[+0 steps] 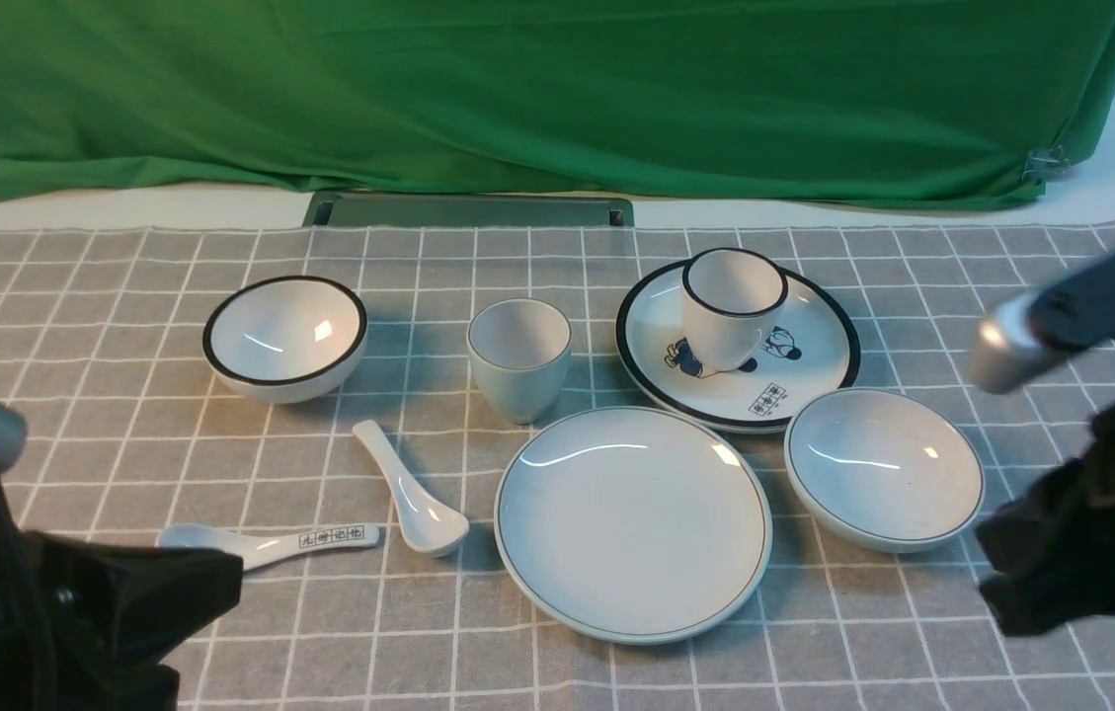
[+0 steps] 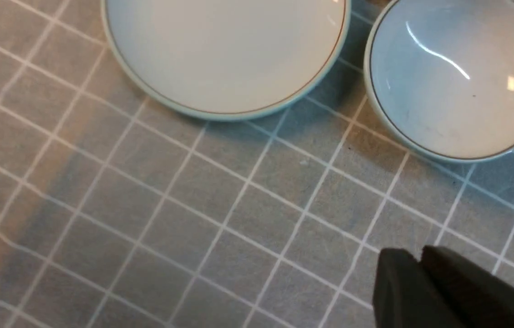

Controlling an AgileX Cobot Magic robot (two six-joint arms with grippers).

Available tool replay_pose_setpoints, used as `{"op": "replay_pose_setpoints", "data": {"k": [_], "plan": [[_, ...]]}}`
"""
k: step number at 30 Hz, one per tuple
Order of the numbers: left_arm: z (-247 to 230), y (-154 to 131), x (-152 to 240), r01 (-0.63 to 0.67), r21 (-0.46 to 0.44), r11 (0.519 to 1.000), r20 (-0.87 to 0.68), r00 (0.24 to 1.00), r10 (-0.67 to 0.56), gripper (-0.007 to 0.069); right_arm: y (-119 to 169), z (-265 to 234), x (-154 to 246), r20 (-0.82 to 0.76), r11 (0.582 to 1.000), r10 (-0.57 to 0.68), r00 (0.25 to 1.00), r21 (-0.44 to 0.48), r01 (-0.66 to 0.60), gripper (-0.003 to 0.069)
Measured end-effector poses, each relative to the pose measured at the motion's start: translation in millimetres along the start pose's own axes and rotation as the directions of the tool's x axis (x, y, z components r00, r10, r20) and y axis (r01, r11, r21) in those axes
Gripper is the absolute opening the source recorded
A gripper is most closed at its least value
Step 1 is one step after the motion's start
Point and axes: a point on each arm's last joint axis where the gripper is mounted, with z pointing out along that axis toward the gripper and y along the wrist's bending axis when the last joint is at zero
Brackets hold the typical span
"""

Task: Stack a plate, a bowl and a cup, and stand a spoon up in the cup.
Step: Use the right arm to grab a blue rice bowl

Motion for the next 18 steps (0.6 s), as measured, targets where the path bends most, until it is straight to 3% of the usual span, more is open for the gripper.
{"op": "replay_pose_setpoints", "data": {"k": [4, 11, 18], "plan": [[-6, -5, -14, -0.03, 0.031, 0.999, -0.023, 0.999, 0.031, 0.0018, -11, 31, -16, -0.13, 1.0, -0.019, 0.991, 0.006, 0.02, 0.014], [-7, -6, -17, -0.043, 0.038, 0.998, -0.035, 0.998, 0.045, 0.0018, -31, 102, -43, -0.301, 0.987, -0.134, 0.944, -0.129, 0.099, 0.0377], [-7, -6, -16, -0.05, 0.036, 0.998, -0.04, 0.998, 0.051, 0.0018, -33, 153, -50, -0.298, 0.957, -0.272, 0.915, -0.188, 0.223, 0.0411]]}}
